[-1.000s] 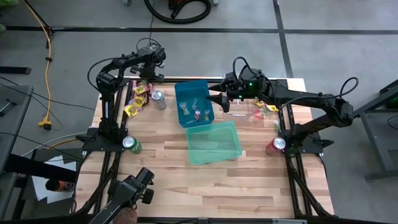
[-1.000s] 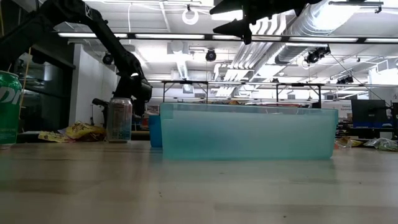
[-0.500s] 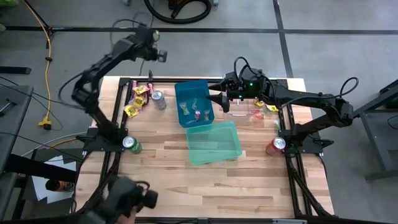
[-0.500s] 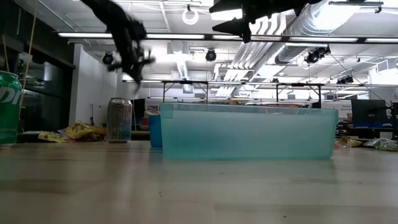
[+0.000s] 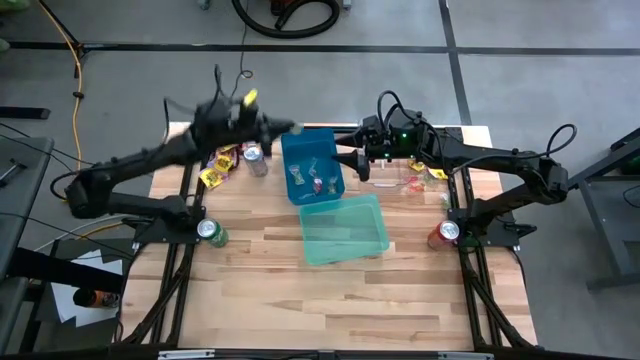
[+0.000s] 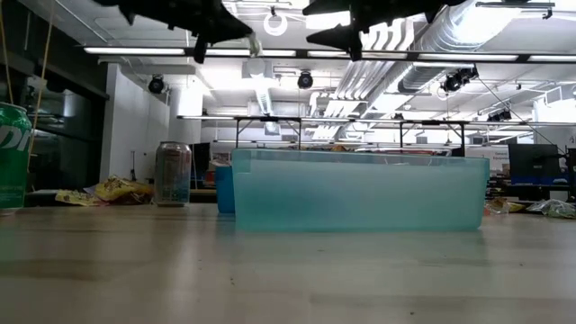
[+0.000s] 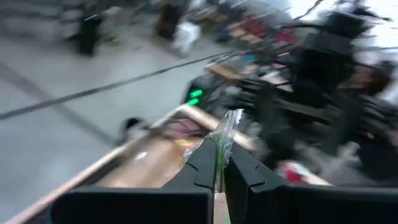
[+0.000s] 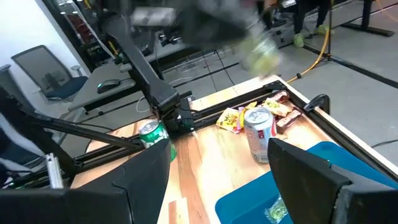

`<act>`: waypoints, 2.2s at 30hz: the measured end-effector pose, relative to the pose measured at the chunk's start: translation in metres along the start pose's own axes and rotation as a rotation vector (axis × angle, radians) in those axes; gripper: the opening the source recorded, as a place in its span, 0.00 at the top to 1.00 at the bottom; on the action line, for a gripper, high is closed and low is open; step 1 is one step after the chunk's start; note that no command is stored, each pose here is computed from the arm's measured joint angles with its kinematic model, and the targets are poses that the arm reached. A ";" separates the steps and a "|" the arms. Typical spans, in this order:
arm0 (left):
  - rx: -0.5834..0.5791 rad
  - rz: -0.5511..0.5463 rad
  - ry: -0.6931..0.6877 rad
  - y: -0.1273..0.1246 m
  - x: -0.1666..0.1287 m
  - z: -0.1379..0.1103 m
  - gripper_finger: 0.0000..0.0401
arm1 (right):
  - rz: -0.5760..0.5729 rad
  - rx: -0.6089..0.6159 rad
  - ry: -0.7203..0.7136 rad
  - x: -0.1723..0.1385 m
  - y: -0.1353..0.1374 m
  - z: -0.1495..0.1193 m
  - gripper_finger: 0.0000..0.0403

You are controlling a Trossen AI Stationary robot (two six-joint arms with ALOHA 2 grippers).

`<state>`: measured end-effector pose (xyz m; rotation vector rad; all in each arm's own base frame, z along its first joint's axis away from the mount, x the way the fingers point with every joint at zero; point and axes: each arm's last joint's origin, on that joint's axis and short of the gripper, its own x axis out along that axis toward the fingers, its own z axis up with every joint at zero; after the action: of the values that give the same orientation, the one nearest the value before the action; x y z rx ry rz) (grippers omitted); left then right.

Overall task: Sort candy
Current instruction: Put the green candy into the blue bin

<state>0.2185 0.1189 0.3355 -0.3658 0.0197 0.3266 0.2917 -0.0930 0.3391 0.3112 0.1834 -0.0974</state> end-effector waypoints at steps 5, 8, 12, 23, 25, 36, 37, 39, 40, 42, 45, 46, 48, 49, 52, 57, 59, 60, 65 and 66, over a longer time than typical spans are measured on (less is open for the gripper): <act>0.011 -0.164 -0.093 -0.018 -0.003 -0.042 1.00 | 0.012 -0.001 0.001 0.000 0.000 0.000 0.35; 0.000 -0.166 -0.038 -0.018 0.003 -0.056 1.00 | 0.012 -0.001 0.000 0.000 0.000 0.000 0.35; -0.003 -0.167 -0.012 -0.018 0.011 -0.063 1.00 | 0.013 -0.004 -0.011 0.000 0.000 0.001 0.35; 0.068 -0.149 0.024 -0.014 0.018 -0.072 1.00 | 0.015 0.000 -0.021 0.000 0.001 0.002 0.35; 0.078 -0.119 0.034 -0.013 0.018 -0.073 1.00 | 0.015 0.002 -0.021 0.000 0.001 0.002 0.35; 0.115 0.056 0.100 -0.004 0.020 -0.084 0.83 | 0.012 0.002 -0.022 0.000 0.001 0.002 0.35; 0.116 0.061 0.100 -0.004 0.021 -0.084 0.80 | 0.012 0.002 -0.022 0.000 0.001 0.002 0.35; 0.109 0.067 0.112 -0.003 0.021 -0.086 0.72 | 0.013 0.002 -0.023 0.000 0.001 0.002 0.35; 0.104 0.067 0.109 -0.003 0.021 -0.085 0.69 | 0.013 0.001 -0.024 0.000 0.001 0.003 0.35; 0.085 0.068 0.104 -0.003 0.021 -0.085 0.62 | 0.013 0.001 -0.025 0.000 0.001 0.003 0.35; 0.040 0.063 0.081 -0.006 0.022 -0.078 0.54 | 0.014 0.004 -0.028 -0.002 0.001 0.004 0.35; 0.027 0.054 0.057 -0.008 0.021 -0.071 0.52 | 0.013 0.012 -0.035 -0.004 0.002 0.005 0.35; 0.007 0.021 -0.012 -0.014 0.020 -0.051 0.49 | 0.005 0.049 -0.049 -0.013 0.003 0.015 0.35; 0.002 -0.002 -0.043 -0.018 0.018 -0.040 0.48 | -0.007 0.061 -0.060 -0.017 0.004 0.022 0.35; -0.001 -0.069 -0.110 -0.026 0.014 -0.013 0.46 | -0.092 0.051 -0.061 -0.031 0.008 0.042 0.35; 0.057 -0.150 -0.186 -0.039 0.007 0.015 0.46 | -0.243 -0.035 0.006 -0.044 0.013 0.058 0.35; 0.063 -0.150 -0.184 -0.040 0.007 0.016 0.46 | -0.309 -0.026 0.036 -0.047 0.013 0.058 0.35; 0.062 -0.149 -0.179 -0.040 0.007 0.015 0.46 | -0.354 -0.008 0.061 -0.049 0.011 0.057 0.35; 0.016 -0.133 -0.135 -0.038 0.008 0.011 0.46 | -0.775 0.191 0.112 -0.065 -0.010 0.046 0.35; 0.014 -0.130 -0.127 -0.038 0.008 0.011 0.46 | -0.857 0.227 0.121 -0.069 -0.018 0.043 0.35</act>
<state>0.2376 0.0919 0.3580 -0.3304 -0.1257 0.2201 0.2286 -0.1191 0.3879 0.4481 0.4190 -0.9535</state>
